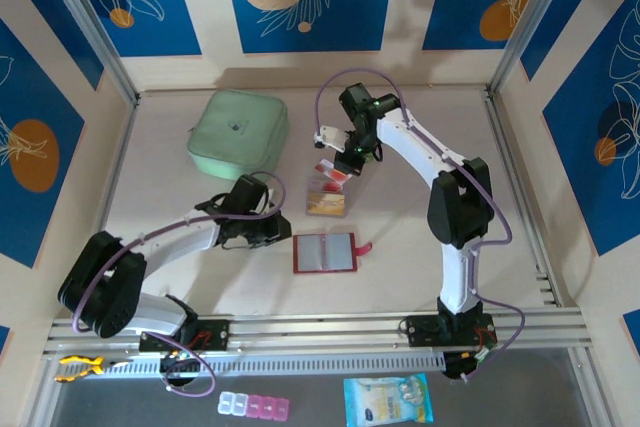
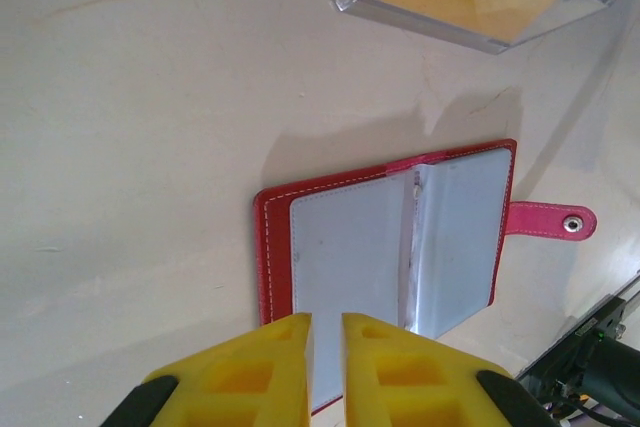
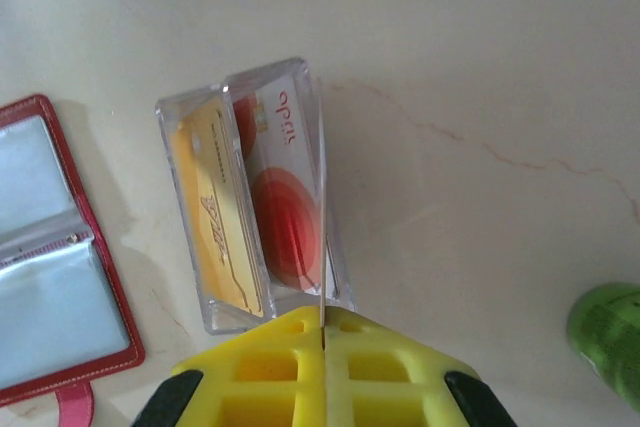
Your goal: Take the credit cards out of the card holder
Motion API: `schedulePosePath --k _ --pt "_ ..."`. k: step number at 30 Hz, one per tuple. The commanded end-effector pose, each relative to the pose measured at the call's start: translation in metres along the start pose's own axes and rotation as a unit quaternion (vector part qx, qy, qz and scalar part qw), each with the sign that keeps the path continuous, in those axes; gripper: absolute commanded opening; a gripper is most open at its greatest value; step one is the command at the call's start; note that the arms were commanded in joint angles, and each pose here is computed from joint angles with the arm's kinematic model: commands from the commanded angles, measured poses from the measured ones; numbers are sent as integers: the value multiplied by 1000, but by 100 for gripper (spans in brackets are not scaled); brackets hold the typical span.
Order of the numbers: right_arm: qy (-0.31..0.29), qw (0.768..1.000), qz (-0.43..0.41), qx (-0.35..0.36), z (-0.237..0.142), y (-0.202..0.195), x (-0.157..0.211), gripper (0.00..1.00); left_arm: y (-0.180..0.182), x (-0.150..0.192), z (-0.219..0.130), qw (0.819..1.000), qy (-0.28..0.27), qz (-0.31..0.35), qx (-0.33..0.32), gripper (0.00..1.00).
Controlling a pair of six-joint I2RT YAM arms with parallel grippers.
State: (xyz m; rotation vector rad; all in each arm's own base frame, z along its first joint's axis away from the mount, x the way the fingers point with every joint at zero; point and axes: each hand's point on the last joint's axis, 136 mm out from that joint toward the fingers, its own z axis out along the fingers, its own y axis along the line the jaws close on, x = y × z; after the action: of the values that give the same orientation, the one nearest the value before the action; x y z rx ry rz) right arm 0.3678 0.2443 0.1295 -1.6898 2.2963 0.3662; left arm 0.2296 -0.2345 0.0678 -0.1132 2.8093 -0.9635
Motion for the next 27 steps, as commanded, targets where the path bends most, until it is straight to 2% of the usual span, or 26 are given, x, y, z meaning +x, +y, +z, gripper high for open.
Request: schedulePosePath --k 1,6,10,13,16,19,23,24,25,26,27 --pt "1 999 -19 -33 2 8 1 0 3 -3 -5 1000 -4 4 -3 15" --pt "0 999 -15 -45 12 8 -3 3 5 -5 -7 1000 -6 4 -2 15" --pt "6 999 -12 -37 15 6 -4 17 8 -5 -9 1000 -10 3 -5 16" --pt "6 1000 -10 -21 9 3 -4 22 14 -9 -13 1000 -18 4 -16 22" --pt "-3 1000 1 -1 0 -1 -2 24 23 -16 -21 998 -38 12 -40 33" --pt "-19 999 34 25 -7 -7 3 30 37 -27 -30 995 -64 16 -70 55" --pt "-43 993 87 65 -7 -11 18 51 54 -46 -43 990 -97 14 -102 87" --pt "-48 991 99 75 -7 -11 22 57 58 -50 -46 988 -104 14 -109 92" --pt "-53 988 113 87 -6 -12 28 81 61 -55 -49 987 -112 15 -118 96" --pt "-56 985 128 101 -5 -14 35 94 67 -60 -52 984 -117 16 -129 100" --pt "-61 982 142 111 -5 -15 40 100 71 -64 -55 982 -124 17 -143 100"
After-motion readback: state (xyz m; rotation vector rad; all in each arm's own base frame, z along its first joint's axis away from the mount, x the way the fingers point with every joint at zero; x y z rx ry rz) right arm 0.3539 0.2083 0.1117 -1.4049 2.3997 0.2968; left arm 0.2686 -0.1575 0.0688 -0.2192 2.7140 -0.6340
